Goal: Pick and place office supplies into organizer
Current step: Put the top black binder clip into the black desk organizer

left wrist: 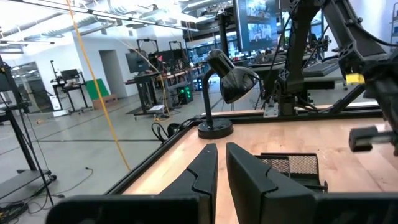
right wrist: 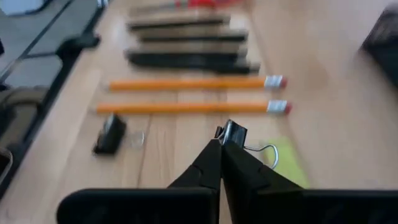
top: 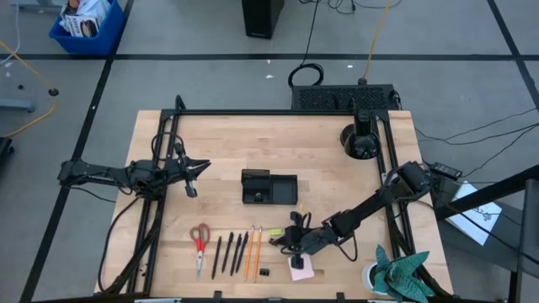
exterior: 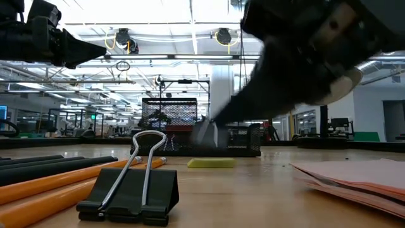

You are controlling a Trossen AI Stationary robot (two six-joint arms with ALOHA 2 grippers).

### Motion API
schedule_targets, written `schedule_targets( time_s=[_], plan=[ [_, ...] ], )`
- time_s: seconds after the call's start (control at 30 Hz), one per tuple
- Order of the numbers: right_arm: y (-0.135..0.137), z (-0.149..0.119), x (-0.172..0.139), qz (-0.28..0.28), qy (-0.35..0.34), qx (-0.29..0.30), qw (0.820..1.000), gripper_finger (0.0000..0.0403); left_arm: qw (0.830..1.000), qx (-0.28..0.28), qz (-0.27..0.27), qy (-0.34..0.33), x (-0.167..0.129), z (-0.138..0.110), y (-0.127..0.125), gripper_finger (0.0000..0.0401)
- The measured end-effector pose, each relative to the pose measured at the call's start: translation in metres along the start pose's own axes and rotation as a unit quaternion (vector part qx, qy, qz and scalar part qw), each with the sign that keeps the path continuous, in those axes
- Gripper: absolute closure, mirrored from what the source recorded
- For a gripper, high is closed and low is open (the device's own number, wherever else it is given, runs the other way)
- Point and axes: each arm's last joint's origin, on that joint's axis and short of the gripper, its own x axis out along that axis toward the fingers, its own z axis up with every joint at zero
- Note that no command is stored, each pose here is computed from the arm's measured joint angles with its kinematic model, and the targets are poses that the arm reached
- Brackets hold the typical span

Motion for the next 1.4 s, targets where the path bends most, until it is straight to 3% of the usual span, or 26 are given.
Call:
schedule_targets(
  time_s=[0.33,0.53,0.63,0.87,1.4],
  plan=[
    [-0.012,0.059,-0.02,-0.016,-0.093,-0.085,0.992,0.0402,1.0,0.0,0.0,0.0,0.0,0.0,0.0,0.0359],
    [-0.038,0.091,-0.006,-0.066,-0.116,-0.127,0.983,0.0402,1.0,0.002,0.0,0.0,0.0,0.0,0.0,0.0359],
    [-0.057,0.089,0.006,-0.106,-0.1,-0.137,0.98,0.0402,1.0,0.003,0.0,0.0,0.0,0.0,0.0,0.0359],
    [-0.091,0.075,0.029,-0.132,-0.056,-0.119,0.983,0.0403,1.0,0.003,0.0,0.001,0.0,0.0,0.0,0.0359],
    [-0.103,0.044,0.047,-0.174,0.015,-0.13,0.976,0.0403,1.0,0.017,0.004,0.001,0.0,0.0,0.0,0.0359]
  ],
)
